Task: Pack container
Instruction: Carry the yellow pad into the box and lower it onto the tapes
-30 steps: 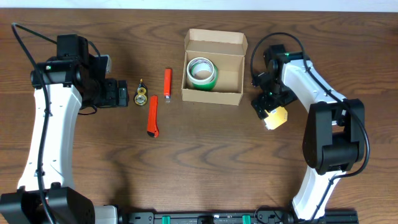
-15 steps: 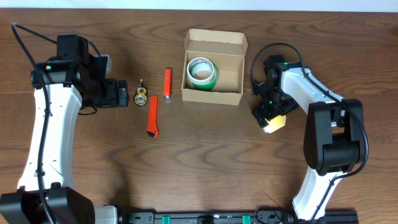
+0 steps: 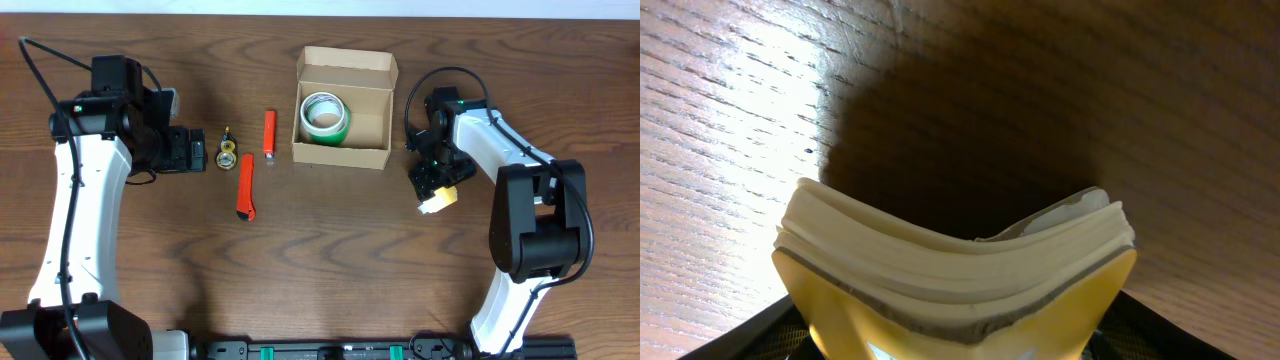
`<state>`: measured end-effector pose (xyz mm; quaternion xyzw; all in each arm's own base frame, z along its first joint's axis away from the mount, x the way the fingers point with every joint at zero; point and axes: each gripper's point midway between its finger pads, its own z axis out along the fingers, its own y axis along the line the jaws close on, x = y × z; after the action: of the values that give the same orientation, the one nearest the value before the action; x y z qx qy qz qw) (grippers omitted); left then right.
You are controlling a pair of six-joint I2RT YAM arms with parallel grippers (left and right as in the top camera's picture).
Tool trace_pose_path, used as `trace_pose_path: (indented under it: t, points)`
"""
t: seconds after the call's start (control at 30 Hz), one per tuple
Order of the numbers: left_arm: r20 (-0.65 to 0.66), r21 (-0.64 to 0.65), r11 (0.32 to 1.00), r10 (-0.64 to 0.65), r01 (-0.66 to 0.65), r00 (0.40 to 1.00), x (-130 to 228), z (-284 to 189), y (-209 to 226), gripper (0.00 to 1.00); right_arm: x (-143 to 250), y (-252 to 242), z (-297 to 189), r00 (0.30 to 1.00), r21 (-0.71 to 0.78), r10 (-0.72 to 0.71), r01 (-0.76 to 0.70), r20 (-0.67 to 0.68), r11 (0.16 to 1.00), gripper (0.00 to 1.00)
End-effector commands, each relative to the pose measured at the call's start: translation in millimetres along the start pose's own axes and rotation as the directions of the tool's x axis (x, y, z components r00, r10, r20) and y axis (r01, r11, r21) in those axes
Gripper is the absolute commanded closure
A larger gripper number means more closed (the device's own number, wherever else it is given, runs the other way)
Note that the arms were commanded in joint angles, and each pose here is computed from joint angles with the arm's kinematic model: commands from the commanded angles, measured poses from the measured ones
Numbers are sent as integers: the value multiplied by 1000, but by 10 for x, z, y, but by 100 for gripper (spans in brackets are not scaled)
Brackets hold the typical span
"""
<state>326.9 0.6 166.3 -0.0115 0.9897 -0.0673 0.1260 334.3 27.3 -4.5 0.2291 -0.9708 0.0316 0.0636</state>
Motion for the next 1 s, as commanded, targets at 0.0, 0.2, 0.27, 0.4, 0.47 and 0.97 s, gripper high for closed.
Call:
trace_pose_path:
  t: [0.0,0.2,0.27,0.4,0.47,0.97]
  points:
    - [8,-4,1000,12,-12,1000,-45,-28,0,4,39,-109,74,998,32,63,-62,-15,998,28]
    - [8,-4,1000,12,-12,1000,-45,-28,0,5,-95,-208,-116,993,20,102,-103,54,994,29]
    - [8,-4,1000,12,-12,1000,-46,-29,0,5,-175,-255,-252,988,16,116,-118,99,993,28]
    - [8,-4,1000,12,-12,1000,-45,-28,0,5,-323,-358,-561,975,33,139,-146,176,989,28]
    - [8,-4,1000,12,-12,1000,-45,-28,0,5,-384,-385,-707,966,36,157,-168,204,985,29]
    - [8,-4,1000,12,-12,1000,-45,-28,0,5,-931,102,-2109,873,22,173,-205,456,978,38]
